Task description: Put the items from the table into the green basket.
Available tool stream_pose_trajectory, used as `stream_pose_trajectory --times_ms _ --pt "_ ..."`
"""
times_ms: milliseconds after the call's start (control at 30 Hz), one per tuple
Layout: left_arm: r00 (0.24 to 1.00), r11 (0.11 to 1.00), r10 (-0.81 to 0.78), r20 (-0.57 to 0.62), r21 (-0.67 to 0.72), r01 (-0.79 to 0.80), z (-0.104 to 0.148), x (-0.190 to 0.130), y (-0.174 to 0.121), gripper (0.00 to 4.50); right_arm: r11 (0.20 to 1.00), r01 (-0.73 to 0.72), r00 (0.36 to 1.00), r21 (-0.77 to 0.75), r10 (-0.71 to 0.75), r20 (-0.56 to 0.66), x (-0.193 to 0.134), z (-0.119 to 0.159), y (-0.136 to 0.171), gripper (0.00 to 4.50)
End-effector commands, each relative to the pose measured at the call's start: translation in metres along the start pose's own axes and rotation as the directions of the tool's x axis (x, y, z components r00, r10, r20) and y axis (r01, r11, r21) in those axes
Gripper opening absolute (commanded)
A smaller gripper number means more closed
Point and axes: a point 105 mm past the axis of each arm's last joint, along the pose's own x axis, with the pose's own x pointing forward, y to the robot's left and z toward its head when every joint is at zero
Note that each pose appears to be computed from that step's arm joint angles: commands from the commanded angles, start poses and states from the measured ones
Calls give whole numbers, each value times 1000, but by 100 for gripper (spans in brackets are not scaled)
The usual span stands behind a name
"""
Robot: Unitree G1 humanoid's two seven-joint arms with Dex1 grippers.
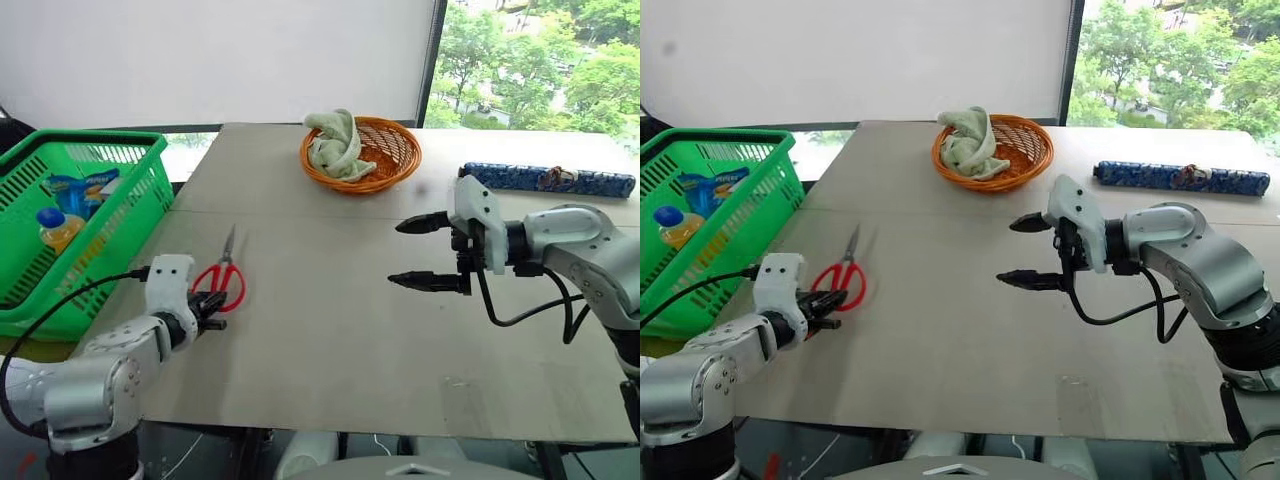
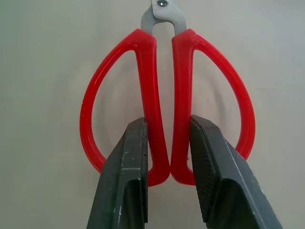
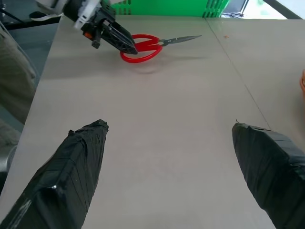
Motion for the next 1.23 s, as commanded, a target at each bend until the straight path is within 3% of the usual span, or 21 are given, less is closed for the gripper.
stream_pose_trajectory --times_ms 33,167,267,367,467,633,800,967,1233 --pt "997 1000 -9 82 13 8 34 12 12 173 999 2 1000 -50 -1 21 0 12 1 450" --pt "996 999 -12 88 52 7 46 18 20 332 999 10 1000 -49 -9 18 -1 12 3 450" --pt "982 999 -23 186 36 16 59 7 17 442 999 33 999 -39 -33 15 -5 11 4 450" --pt "892 994 -111 438 31 109 85 -20 -8 442 996 85 996 -24 -84 18 -9 9 2 450" --pt "823 975 -212 527 55 216 91 -45 -37 442 987 161 987 8 -161 9 -17 1 -2 450" --pt "771 916 -400 496 190 353 76 -70 -79 442 931 350 936 100 -345 -67 -46 -35 -12 450" --pt "782 892 -452 430 194 409 44 -75 -85 442 810 575 818 112 -566 -104 -82 -74 -17 450" --pt "798 887 -461 389 188 421 25 -76 -83 442 752 649 761 119 -643 -89 -91 -80 -12 450" --pt "778 875 -483 401 193 444 32 -70 -85 442 702 700 713 131 -698 -65 -98 -81 -12 450"
